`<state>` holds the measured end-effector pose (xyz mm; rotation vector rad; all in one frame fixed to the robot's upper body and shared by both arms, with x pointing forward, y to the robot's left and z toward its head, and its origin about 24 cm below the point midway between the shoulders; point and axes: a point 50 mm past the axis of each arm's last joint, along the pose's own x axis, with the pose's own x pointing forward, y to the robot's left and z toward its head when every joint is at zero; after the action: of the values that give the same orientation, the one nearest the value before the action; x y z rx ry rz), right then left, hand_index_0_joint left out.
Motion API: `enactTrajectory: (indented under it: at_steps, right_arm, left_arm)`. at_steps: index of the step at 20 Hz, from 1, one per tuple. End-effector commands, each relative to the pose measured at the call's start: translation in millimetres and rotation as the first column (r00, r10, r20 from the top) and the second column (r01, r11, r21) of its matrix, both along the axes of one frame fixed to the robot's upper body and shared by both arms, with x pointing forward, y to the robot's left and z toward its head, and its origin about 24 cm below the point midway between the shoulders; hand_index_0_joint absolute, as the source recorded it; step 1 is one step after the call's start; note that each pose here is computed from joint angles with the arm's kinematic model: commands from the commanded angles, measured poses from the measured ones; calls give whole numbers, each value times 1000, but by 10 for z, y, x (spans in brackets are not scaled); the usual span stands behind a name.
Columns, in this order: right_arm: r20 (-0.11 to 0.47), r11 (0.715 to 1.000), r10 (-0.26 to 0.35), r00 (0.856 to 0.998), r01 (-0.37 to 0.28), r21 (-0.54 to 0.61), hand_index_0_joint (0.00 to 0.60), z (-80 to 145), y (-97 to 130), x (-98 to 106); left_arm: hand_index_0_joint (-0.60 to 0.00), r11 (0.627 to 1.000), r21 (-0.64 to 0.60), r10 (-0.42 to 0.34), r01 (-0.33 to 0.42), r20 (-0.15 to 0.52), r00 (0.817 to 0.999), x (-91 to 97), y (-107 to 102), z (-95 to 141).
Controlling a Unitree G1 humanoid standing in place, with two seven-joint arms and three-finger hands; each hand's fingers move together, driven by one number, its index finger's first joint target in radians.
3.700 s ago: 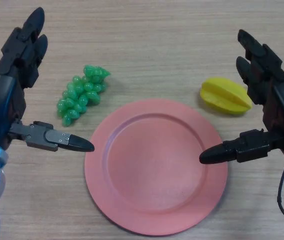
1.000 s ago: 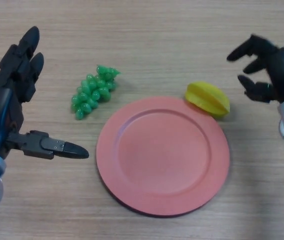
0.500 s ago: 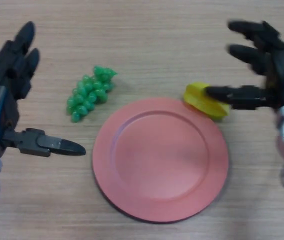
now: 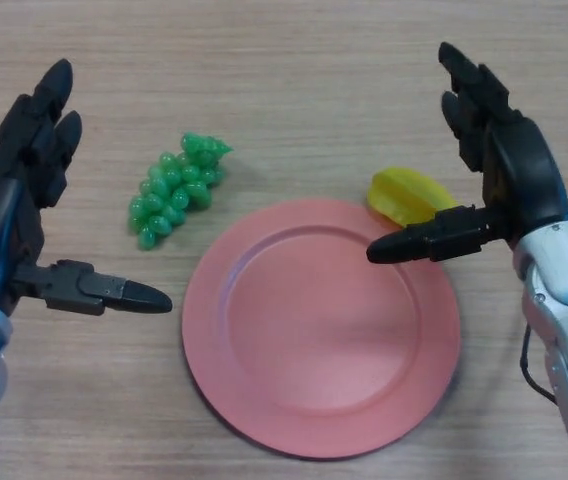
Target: Pick up the yellow starfruit and place it on the plate
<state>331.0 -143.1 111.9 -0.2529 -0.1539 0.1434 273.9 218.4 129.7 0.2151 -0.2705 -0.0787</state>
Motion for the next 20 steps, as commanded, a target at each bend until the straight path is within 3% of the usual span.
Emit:
enactTrajectory:
  at_steps: [1,6,14,17,19,20]
  right_arm:
    - [315,999,2,949,9,-31,0,459,-3,76]
    - [315,997,-30,949,52,-61,0,360,-73,288]
    - [206,991,-96,974,113,-71,0,103,-167,539]
    - [202,985,-108,973,132,-110,401,58,-190,545]
    - [187,963,-131,974,170,-210,600,-16,-237,554]
    - [183,958,-133,974,174,-228,600,-23,-246,557]
  left_arm:
    - [0,996,82,-4,-18,255,967,-73,47,412]
    - [0,999,47,3,-16,256,967,-111,75,417]
    - [0,996,65,41,-61,271,962,-121,187,440]
    - [0,996,65,45,-65,274,961,-112,200,434]
    - [0,995,72,47,-68,268,962,-91,217,425]
    - [0,995,73,46,-68,266,963,-88,219,421]
